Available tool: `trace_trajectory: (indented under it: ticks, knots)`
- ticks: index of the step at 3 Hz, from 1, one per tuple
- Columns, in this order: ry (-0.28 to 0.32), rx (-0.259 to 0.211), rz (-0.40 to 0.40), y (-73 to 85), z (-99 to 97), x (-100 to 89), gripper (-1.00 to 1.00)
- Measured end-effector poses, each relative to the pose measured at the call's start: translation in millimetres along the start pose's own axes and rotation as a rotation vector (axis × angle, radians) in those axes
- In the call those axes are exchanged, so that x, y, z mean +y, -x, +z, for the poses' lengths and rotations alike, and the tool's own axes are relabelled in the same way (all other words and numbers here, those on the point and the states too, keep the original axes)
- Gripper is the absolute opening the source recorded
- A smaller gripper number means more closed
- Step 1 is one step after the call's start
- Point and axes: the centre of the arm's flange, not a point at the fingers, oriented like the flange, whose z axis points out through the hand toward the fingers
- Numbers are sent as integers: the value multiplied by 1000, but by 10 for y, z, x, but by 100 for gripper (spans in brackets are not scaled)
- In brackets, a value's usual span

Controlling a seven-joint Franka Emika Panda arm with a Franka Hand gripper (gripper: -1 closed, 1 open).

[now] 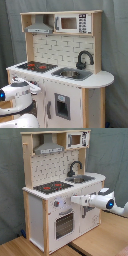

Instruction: Play with the kitchen

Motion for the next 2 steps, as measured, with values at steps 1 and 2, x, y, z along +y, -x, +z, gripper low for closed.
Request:
trace_trajectory:
  ticks: [1, 2]
  knots:
    - [-1, 1, 113, 1, 0, 1, -100]
    - [-1, 1, 238, 1, 0, 1, -100]
